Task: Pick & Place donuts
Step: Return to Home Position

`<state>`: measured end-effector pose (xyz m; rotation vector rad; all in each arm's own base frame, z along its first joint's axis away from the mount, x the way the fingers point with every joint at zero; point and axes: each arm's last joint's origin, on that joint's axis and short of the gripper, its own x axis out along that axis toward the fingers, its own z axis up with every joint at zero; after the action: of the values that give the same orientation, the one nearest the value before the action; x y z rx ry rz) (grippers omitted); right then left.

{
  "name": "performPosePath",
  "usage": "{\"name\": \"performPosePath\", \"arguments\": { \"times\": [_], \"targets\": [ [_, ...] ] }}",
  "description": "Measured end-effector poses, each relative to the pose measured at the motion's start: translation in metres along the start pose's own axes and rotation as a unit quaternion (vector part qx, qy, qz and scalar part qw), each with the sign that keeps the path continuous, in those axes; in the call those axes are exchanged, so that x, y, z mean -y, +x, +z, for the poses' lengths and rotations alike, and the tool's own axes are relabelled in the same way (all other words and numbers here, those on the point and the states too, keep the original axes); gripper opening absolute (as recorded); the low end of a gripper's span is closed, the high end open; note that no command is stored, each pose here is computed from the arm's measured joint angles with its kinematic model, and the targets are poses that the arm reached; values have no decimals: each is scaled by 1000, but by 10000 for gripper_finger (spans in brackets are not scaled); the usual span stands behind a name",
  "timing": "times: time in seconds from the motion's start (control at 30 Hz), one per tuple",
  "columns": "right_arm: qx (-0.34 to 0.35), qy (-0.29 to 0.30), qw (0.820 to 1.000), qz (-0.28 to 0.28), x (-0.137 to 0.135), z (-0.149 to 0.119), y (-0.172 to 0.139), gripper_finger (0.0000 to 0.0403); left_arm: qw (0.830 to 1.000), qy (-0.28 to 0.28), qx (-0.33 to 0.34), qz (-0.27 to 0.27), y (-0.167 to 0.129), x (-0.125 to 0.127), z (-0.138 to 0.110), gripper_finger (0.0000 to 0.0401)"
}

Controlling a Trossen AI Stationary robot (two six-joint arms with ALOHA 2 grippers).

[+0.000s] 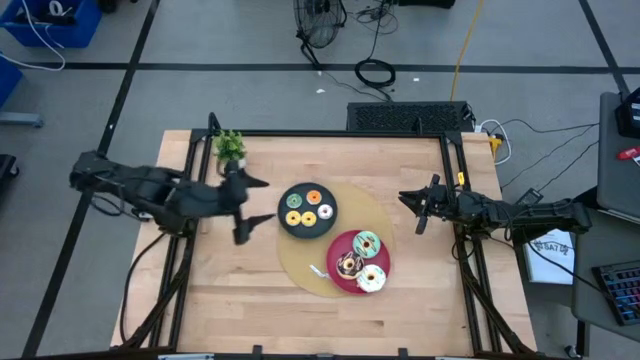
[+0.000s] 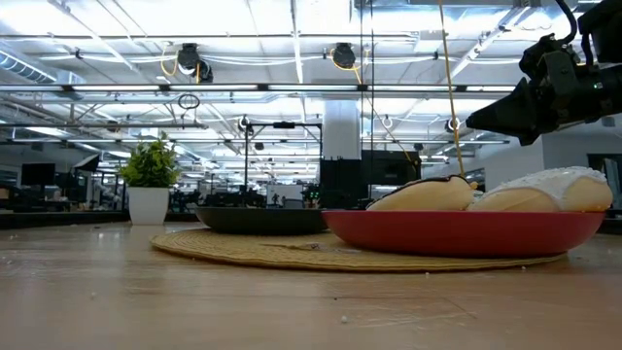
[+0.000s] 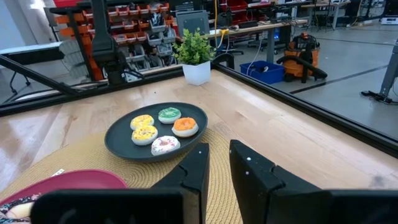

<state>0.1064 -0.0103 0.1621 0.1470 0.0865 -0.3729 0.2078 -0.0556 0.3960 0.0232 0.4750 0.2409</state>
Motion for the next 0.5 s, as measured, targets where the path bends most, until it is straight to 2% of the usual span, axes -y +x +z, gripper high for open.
{"name": "performPosePath", "arguments": {
  "times": [0.23,0.37,0.5],
  "targets": [
    [0,0,1000,0,0,0,0,55,991,4,106,-83,-25,-7,-52,365],
    [0,0,1000,0,0,0,0,55,985,-18,147,-92,-34,-21,-87,365],
    [0,0,1000,0,0,0,0,55,980,-40,179,-77,-37,-36,-120,365]
  ]
}}
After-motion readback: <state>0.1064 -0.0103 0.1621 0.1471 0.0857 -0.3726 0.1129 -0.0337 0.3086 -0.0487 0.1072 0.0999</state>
